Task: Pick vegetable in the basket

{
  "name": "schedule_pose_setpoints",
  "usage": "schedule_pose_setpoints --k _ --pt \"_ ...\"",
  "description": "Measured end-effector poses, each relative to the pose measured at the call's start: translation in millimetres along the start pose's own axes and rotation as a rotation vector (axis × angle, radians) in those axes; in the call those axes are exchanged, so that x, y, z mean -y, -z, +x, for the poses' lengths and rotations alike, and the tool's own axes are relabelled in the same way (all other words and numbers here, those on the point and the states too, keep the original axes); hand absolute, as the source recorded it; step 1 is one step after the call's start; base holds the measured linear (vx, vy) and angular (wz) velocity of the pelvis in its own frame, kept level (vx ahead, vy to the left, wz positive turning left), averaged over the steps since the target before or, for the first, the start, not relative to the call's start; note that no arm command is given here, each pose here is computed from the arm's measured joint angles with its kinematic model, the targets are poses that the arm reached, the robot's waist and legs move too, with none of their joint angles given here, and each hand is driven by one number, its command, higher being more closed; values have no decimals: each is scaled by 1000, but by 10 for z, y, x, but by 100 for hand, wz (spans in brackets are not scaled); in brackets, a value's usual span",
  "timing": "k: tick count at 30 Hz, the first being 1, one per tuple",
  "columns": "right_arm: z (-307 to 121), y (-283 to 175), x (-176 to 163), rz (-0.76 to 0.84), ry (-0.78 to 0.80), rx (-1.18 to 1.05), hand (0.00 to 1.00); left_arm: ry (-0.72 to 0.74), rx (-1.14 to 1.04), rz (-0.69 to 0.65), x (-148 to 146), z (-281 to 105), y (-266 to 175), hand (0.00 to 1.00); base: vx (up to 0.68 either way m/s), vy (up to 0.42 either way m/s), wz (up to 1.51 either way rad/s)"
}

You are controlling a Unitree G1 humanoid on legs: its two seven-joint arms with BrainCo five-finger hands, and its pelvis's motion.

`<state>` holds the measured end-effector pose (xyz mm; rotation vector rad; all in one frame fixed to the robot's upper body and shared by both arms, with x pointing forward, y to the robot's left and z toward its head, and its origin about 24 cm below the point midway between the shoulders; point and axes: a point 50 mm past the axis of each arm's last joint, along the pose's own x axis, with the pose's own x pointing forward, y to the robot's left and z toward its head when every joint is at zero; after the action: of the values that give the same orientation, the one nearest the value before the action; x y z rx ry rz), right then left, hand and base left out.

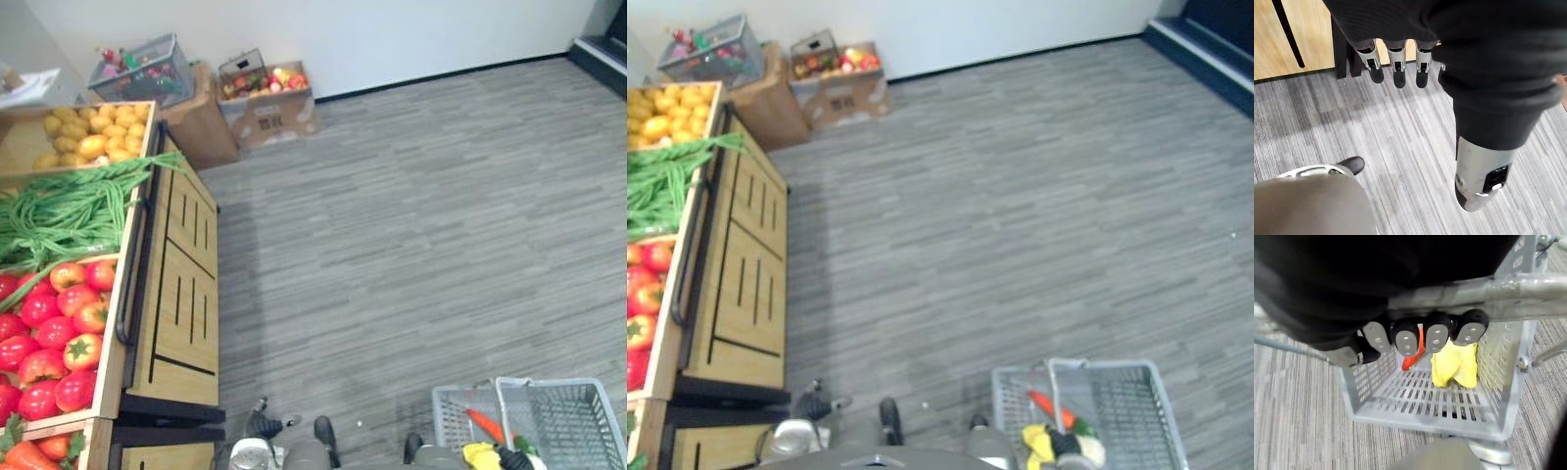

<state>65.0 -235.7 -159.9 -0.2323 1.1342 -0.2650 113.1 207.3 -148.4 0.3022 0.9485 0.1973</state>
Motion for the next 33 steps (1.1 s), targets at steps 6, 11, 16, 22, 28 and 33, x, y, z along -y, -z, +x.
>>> schedule_pose_setpoints --k 6,11,16,22,28,33 --pt "0 -104 -73 -5 -15 47 100 -9 -15 2 -18 -12 46 0 140 36 0" --pt "43 -263 -30 27 4 86 100 9 -46 83 -68 -23 147 0 90 -6 -6" --pt "37 -343 -163 46 -28 119 100 -1 -81 207 -241 -41 280 0 121 92 8" --pt "48 -397 -258 24 -61 118 100 -33 -91 133 -246 -20 242 0 203 -51 52" --pt "55 -331 -187 15 -47 92 100 -65 -135 -1 -204 -52 319 0 225 -251 42" --pt "44 -138 -69 26 -28 19 100 -63 -199 -168 -108 -103 438 0 120 -183 27"
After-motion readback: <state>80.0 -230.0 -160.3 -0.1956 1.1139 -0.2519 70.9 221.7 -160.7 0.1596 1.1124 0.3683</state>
